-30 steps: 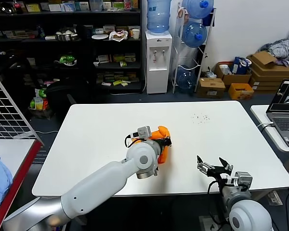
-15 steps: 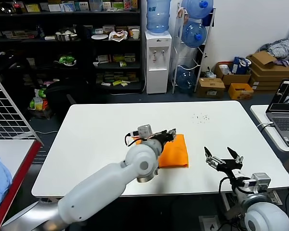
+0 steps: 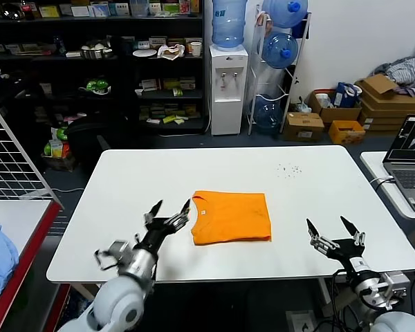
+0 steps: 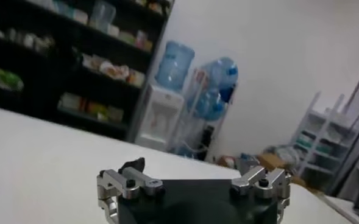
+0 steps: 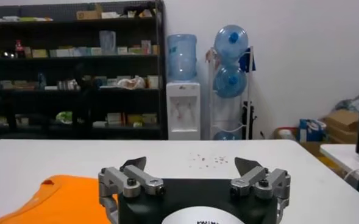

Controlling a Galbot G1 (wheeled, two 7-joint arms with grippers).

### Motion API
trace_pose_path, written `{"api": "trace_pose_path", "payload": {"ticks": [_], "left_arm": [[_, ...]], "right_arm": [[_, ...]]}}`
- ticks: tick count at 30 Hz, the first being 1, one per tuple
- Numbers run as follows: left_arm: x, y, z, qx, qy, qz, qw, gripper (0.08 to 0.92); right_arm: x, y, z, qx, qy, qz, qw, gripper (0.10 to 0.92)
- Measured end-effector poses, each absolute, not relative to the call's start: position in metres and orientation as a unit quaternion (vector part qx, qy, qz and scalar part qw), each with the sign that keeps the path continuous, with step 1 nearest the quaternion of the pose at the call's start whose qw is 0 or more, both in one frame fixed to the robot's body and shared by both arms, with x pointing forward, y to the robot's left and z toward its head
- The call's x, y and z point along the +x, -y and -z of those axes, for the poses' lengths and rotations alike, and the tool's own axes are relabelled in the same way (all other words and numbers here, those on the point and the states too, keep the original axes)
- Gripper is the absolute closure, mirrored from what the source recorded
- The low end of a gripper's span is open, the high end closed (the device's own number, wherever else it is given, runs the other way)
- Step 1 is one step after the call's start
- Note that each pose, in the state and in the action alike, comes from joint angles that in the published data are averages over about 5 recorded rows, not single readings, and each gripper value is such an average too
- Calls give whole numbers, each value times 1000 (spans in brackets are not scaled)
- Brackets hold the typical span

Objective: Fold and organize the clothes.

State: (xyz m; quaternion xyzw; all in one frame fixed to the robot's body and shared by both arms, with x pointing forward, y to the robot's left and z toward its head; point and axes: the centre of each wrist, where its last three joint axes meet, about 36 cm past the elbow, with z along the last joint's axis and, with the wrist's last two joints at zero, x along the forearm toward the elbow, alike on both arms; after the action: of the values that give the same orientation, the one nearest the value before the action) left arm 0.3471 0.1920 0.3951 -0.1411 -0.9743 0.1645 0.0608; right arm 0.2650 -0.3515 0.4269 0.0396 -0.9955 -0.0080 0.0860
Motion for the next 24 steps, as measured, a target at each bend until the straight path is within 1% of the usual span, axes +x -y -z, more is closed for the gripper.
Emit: {"api": "trace_pose_path", "payload": {"ticks": [2, 4, 7, 10, 15, 19, 24], "left_arm": [[329, -205, -380, -133, 979, -152, 29, 87], [309, -214, -367, -126, 982, -141, 5, 80], [279, -224, -353, -120, 985, -127, -15, 79], [254, -230, -344, -118, 986, -113, -22, 78], [223, -238, -338, -116, 989, -94, -23, 78], [211, -243, -338, -112, 990, -80, -31, 78], [207, -248, -342, -105, 991, -68, -46, 78]], "right_arm": [[261, 352, -422, 41, 996, 1, 76, 101], [257, 353, -418, 39, 997, -5, 65, 101], [250, 353, -412, 35, 998, -7, 49, 101], [244, 353, -407, 29, 999, -8, 37, 101], [235, 352, -398, 18, 1000, -10, 19, 101], [229, 347, -392, 15, 1000, -13, 6, 101], [223, 340, -384, 10, 1000, -17, -2, 101]]}}
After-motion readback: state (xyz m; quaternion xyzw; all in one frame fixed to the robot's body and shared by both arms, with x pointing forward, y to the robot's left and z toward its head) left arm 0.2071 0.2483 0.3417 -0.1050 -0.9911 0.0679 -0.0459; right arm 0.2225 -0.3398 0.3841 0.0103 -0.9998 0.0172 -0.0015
